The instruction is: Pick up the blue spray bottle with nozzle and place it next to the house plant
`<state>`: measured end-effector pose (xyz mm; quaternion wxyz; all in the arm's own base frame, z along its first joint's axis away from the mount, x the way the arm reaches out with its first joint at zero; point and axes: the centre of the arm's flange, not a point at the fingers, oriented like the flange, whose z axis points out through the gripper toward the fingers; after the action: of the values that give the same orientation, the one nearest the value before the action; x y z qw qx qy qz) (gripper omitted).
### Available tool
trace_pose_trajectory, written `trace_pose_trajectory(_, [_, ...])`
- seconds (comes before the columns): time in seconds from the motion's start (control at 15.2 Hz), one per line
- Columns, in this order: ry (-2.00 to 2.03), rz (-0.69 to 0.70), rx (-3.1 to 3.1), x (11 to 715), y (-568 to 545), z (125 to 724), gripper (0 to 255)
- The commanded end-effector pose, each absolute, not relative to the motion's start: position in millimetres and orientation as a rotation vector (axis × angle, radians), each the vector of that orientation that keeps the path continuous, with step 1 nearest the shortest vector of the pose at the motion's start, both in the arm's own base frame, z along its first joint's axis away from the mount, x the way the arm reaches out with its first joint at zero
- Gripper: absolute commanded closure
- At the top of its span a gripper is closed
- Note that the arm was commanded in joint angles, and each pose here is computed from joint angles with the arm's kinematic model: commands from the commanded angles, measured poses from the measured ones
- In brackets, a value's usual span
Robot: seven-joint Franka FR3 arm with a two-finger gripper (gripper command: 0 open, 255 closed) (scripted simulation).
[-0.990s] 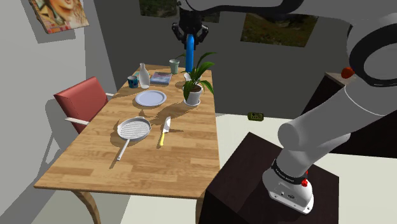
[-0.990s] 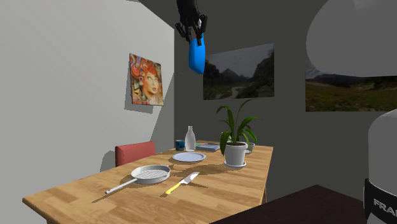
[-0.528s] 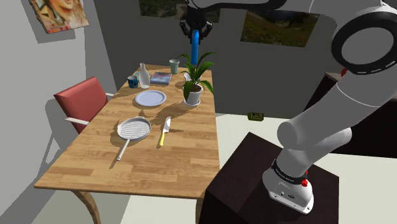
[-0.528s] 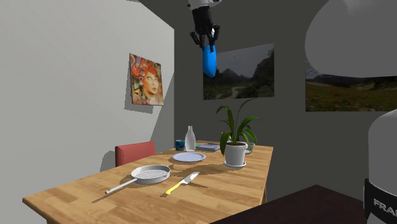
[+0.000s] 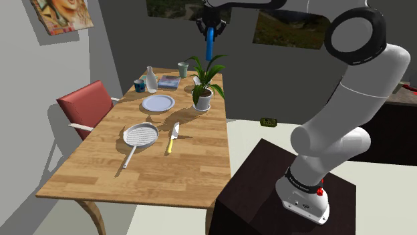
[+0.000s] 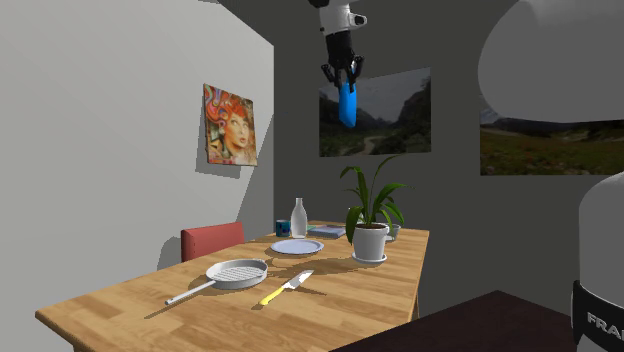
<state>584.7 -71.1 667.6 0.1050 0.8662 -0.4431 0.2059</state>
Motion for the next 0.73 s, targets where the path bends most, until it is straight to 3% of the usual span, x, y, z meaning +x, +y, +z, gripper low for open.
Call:
trace_pose_trajectory(0.0, [-1.305, 0.608, 2.552, 597, -93, 667, 255])
trace_pose_trajectory(0.66, [-1.305, 0.608, 2.552, 644, -189, 657, 255])
